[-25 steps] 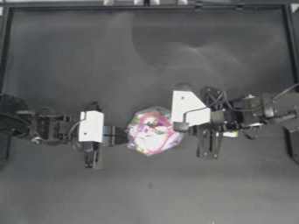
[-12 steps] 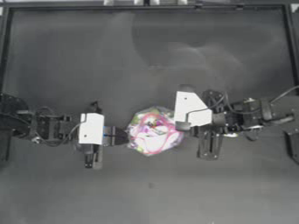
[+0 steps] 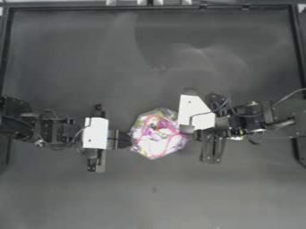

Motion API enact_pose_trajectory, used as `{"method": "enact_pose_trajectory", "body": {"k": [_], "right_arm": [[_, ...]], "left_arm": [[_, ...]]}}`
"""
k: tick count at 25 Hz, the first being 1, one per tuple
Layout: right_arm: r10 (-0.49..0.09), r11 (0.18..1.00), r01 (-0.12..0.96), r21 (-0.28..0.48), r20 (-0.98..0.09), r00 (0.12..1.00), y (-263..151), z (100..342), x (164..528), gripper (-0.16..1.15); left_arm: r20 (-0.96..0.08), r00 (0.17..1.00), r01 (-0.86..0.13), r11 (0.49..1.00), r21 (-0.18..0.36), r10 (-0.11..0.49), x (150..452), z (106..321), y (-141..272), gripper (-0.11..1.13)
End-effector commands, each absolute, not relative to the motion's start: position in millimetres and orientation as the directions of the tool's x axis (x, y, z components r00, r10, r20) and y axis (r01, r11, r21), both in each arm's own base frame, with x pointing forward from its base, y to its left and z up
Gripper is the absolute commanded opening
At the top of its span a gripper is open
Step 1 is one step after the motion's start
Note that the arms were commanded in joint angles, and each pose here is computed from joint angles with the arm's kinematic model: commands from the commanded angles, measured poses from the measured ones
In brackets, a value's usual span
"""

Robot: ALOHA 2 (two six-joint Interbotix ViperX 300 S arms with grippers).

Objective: Put candy in bag

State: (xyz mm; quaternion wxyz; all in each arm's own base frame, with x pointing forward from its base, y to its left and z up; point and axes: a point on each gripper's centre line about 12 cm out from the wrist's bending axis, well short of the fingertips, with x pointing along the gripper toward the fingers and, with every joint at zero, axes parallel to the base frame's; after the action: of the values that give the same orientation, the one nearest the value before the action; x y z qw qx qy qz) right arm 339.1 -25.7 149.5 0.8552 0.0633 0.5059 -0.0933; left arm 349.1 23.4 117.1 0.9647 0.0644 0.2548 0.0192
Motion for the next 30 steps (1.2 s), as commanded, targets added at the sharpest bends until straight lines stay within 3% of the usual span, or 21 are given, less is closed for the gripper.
{"method": "enact_pose_trajectory", "body": {"k": [1,8,15,17,21,30], "right_arm": [[-0.1,0.975,0.22,0.012,-0.866,0.489,-26,155,339,0.17],[-0.099,0.976,0.218,0.016,-0.856,0.507,-26,159,340,0.26],[-0.105,0.977,0.214,0.022,-0.821,0.561,-27,184,339,0.85],[-0.107,0.976,0.217,0.021,-0.82,0.562,-27,189,336,0.95],[-0.122,0.976,0.22,0.003,-0.826,0.551,-29,198,329,0.98],[-0.163,0.962,0.265,-0.062,-0.911,0.378,-40,193,298,0.98]], "left_arm": [[-0.455,0.887,-0.011,0.991,0.136,0.072,354,128,24,0.09],[-0.45,0.89,-0.011,0.991,0.135,0.072,355,131,24,0.09],[-0.448,0.891,-0.01,0.991,0.136,0.071,355,132,24,0.09],[-0.447,0.892,-0.012,0.991,0.136,0.072,355,133,24,0.09],[-0.448,0.891,-0.011,0.991,0.134,0.07,355,132,23,0.09],[-0.451,0.89,-0.009,0.991,0.135,0.07,355,131,23,0.09]]}}
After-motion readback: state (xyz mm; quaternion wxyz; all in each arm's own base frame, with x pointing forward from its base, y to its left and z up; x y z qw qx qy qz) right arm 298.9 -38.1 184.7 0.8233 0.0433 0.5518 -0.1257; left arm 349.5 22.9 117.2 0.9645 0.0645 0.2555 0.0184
